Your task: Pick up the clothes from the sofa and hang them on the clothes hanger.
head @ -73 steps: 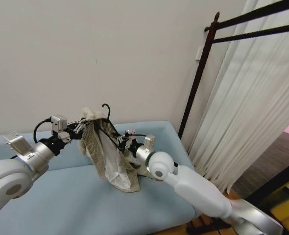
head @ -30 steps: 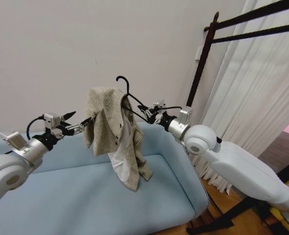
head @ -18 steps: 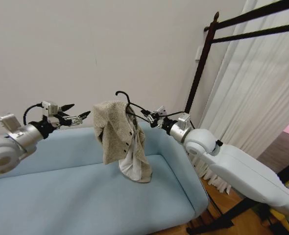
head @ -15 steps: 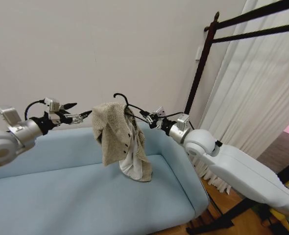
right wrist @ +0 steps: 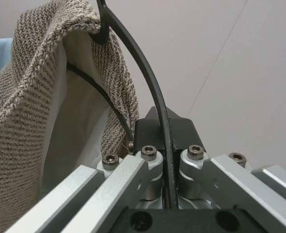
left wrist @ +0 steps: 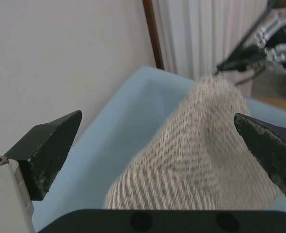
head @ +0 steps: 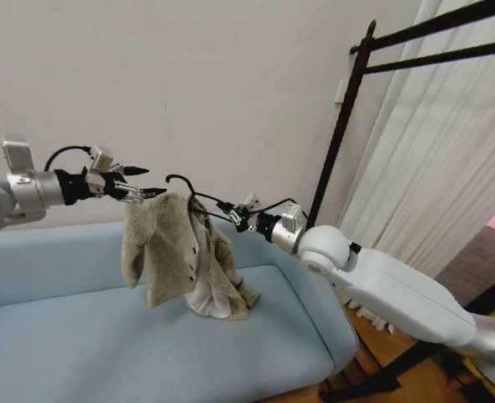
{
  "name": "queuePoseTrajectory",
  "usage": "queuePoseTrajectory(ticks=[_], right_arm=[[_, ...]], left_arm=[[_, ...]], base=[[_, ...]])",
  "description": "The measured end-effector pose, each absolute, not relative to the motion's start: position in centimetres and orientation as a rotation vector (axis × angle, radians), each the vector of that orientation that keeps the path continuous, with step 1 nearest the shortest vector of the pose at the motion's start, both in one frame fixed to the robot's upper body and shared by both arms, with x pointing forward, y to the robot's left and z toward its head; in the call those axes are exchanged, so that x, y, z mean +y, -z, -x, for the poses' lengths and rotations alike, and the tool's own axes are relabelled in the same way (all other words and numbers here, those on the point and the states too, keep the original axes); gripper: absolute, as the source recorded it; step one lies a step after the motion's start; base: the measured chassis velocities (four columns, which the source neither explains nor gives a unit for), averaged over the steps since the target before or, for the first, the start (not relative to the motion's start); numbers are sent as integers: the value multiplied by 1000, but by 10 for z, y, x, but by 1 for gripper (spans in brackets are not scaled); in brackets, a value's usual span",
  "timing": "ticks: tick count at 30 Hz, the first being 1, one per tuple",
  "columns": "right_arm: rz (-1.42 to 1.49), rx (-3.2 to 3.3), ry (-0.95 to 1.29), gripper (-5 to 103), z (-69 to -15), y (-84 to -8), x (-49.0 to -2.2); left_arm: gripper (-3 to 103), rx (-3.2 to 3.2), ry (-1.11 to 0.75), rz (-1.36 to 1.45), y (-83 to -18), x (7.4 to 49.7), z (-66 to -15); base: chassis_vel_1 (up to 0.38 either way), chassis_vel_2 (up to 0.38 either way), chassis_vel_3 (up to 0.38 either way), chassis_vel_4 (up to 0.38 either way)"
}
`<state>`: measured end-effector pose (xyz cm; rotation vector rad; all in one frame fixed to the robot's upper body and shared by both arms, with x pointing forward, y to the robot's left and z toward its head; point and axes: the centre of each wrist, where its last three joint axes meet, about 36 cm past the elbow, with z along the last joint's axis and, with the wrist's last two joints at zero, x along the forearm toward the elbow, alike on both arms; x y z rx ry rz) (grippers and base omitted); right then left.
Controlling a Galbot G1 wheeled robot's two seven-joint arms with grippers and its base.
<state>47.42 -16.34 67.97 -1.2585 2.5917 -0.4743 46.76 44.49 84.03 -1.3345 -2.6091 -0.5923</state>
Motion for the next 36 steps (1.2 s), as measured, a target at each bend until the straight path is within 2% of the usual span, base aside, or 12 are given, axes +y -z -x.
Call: queuePoseTrajectory(ticks=[11,12,16,18,19,22,25,27,30,34,36], right_arm=[[1308,2570,459,2,-464,-685,-160],[1314,2568,459,2,-461,-686,-160],[1321,2564,464,2,-457,-687,-163],[1324,2563,467,2,-454,-687,-164],[1324,2563,467,2,-454,-687,-164],[1326,2562,475,2,-452,-687,-165],[1334,2560,481,2,-450,-686,-165],[1342,2555,484,2,-447,-685,-164],[1347,2553,486,2,-446,-685,-163],[1352,2552,491,2,-444,-684,-162],[1351,2552,491,2,-444,-684,-162]], left_arm=[[100,-2389,624,1463,-832,441,-478],[103,-2377,626,1467,-831,440,-478],[97,-2354,628,1481,-831,439,-479],[89,-2330,626,1503,-832,439,-480],[89,-2330,626,1503,-832,439,-480],[74,-2305,629,1527,-835,437,-481],[68,-2295,630,1535,-836,436,-481],[57,-2288,631,1543,-836,436,-481],[51,-2282,631,1550,-836,435,-481],[30,-2273,628,1560,-836,436,-482],[30,-2273,628,1561,-836,436,-482]], base=[[0,0,0,0],[0,0,0,0],[0,0,0,0],[0,0,0,0],[0,0,0,0],[0,0,0,0],[0,0,0,0],[0,0,0,0],[0,0,0,0],[0,0,0,0],[0,0,0,0]])
